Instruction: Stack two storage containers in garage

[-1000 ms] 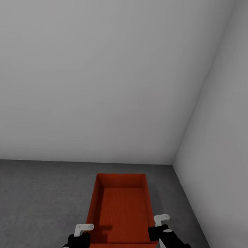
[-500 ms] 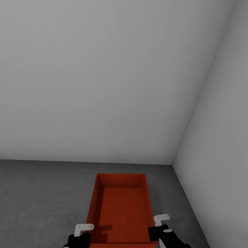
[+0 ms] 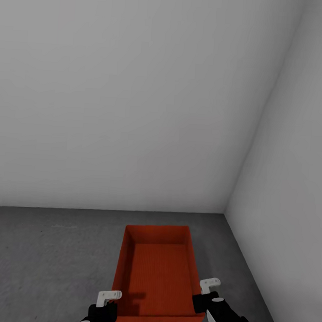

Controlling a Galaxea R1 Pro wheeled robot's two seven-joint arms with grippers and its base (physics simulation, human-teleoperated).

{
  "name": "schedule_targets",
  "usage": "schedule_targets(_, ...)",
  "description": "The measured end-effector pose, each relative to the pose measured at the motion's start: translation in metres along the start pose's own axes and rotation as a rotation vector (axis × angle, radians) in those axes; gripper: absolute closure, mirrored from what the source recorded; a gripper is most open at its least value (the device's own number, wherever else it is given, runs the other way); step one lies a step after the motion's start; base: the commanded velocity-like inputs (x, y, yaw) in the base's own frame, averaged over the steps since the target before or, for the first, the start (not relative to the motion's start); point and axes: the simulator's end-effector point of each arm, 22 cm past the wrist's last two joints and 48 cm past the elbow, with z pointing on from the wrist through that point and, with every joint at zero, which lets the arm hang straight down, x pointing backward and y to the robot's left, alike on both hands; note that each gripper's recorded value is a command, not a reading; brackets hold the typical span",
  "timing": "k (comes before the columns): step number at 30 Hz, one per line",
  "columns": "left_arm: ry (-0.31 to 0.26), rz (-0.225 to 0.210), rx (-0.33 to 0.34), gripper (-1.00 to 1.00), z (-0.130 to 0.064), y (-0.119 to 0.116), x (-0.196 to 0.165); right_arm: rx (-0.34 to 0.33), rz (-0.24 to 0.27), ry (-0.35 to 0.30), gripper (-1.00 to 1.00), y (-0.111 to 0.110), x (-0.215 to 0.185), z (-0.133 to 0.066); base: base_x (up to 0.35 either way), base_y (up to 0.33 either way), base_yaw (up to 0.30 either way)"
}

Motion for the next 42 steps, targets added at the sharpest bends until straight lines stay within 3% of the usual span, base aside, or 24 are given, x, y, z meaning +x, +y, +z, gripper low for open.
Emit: schedule_targets(42,-0.002,0.0,0.0,1.0,0.057,0.01,0.049,0.0,-0.001,-0.002,1.0,0.005,0.04,0.063,0.0,0.0,0.0)
